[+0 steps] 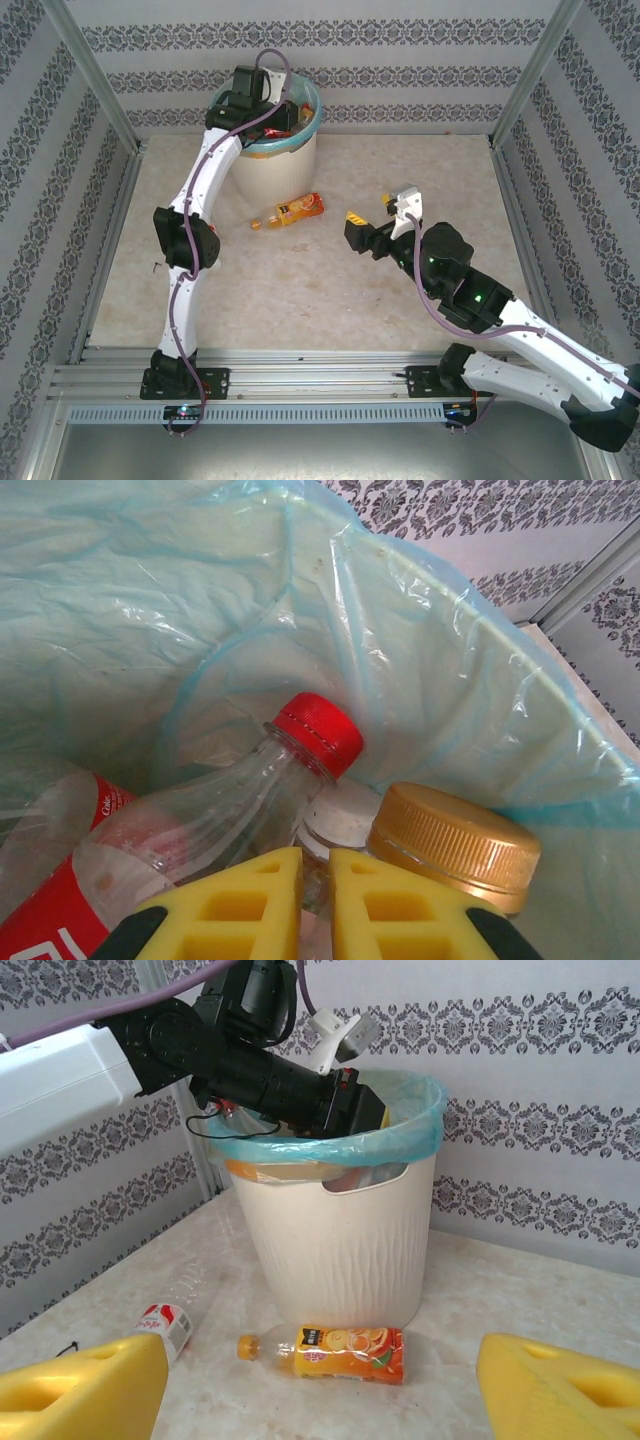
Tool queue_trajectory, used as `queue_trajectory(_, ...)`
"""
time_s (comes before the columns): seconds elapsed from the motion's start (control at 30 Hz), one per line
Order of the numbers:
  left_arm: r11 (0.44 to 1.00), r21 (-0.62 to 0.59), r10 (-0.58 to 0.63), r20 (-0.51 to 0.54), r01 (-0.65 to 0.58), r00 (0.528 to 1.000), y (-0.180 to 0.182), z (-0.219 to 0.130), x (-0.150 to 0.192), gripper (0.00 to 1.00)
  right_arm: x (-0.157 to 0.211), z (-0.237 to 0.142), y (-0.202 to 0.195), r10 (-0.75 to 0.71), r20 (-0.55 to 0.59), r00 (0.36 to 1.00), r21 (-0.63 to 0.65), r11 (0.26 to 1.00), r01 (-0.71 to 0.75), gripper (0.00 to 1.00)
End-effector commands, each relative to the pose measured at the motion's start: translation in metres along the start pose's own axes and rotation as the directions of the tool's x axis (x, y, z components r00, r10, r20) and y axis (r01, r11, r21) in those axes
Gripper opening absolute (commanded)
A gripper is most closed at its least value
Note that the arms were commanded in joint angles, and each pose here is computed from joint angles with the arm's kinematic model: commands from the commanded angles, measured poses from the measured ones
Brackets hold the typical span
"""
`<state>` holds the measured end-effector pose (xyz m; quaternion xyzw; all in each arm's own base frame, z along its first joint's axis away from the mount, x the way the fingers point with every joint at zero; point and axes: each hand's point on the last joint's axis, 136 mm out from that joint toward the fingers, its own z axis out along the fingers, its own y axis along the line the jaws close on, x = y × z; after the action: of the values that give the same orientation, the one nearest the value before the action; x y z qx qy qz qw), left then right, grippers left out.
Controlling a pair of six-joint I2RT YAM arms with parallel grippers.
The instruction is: Put the plastic bottles in the bin
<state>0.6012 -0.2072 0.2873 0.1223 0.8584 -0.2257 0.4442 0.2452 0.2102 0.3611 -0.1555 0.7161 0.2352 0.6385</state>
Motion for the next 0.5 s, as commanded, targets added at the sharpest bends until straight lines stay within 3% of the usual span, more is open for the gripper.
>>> queue_trajectory(0.0, 1.000, 0.005, -0.003, 0.062, 0.003, 0.998, -0.012, -0.014, -0.022, 0.18, 0.000, 0.003, 0.000, 0.019, -0.003, 1.000, -0.004, 1.000, -0.019, 0.81)
queue_trajectory(0.13, 1.000, 0.008, 0.019, 0.224, -0.021, 0.974, -0.029, -0.057, -0.075, 0.23, -0.002, 0.010, 0.003, 0.017, -0.015, 1.000, -0.012, 1.000, -0.017, 0.81)
queue_trajectory(0.27, 0.999, -0.014, 0.051, 0.368, -0.050, 0.928, -0.050, -0.124, -0.120, 0.28, -0.003, 0.018, 0.012, 0.014, -0.030, 0.999, -0.047, 0.999, -0.016, 0.81)
queue_trajectory(0.37, 0.996, -0.077, 0.069, 0.429, -0.040, 0.901, -0.057, -0.181, -0.137, 0.35, -0.001, 0.029, 0.025, 0.004, -0.067, 0.998, -0.096, 0.995, -0.011, 0.78)
queue_trajectory(0.47, 0.985, -0.175, 0.088, 0.443, -0.010, 0.892, -0.054, -0.234, -0.131, 0.43, 0.004, 0.046, 0.040, -0.005, -0.134, 0.991, -0.116, 0.993, -0.011, 0.76)
